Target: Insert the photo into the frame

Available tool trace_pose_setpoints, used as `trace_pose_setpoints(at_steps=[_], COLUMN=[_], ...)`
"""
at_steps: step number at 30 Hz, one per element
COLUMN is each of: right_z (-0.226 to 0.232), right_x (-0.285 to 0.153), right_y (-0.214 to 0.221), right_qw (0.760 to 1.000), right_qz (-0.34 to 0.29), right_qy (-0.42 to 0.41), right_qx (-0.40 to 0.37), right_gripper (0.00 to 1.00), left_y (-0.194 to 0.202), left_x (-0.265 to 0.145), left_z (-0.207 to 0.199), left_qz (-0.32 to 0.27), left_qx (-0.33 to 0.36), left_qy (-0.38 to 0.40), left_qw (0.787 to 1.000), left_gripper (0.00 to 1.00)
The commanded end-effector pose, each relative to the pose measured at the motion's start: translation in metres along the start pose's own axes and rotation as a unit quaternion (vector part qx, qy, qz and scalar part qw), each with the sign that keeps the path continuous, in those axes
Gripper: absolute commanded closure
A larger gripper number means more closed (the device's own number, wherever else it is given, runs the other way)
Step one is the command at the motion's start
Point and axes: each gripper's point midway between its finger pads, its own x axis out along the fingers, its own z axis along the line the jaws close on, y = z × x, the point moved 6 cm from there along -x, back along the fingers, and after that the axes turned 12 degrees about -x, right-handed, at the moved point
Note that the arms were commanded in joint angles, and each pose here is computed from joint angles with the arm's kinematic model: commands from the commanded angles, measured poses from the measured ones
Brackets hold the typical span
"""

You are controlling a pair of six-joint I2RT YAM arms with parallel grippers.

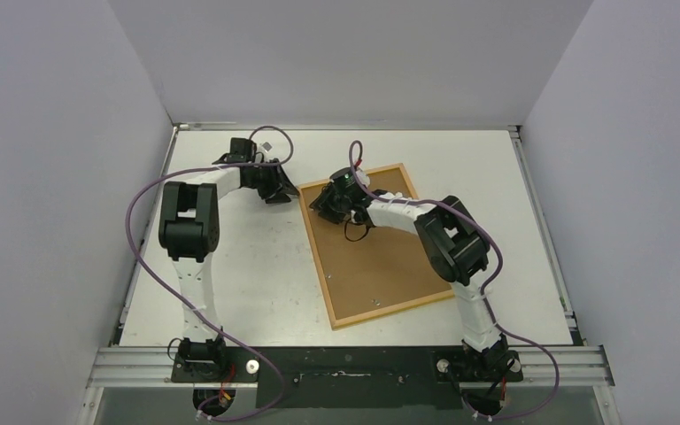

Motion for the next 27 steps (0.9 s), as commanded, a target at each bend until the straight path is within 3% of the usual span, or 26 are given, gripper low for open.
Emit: trace_pose_setpoints(at_steps=[1,4,12,18,27], right_z=[0.000,0.001,0.027,0.027,0.026], right_x=[0.010,0.009,-0.007,-0.003,0.013], right_y=[-0.003,-0.004,-0.026,-0.033,-0.044], right_qw=[1.000,0.999,0.979,0.961,0.946], right_qz=[-0.021,-0.022,-0.040,-0.030,-0.012], right_qy=[0.007,0.005,-0.060,-0.057,-0.075], right_qx=[-0.010,-0.027,-0.191,-0.269,-0.315], right_gripper=[0.62,0.62,0.63,0.62,0.61], left_y=[0.006,0.008,0.010,0.012,0.015], left_x=[-0.008,-0.005,0.002,0.008,0.014], left_z=[-0.016,-0.013,-0.006,0.000,0.006], left_qz=[0.001,0.008,0.027,0.043,0.058], left_qx=[0.015,0.009,0.000,-0.019,-0.043], left_qy=[0.017,0.012,0.004,0.002,-0.005], left_qw=[1.000,1.000,1.000,0.999,0.997], left_gripper=[0.63,0.69,0.82,0.84,0.85])
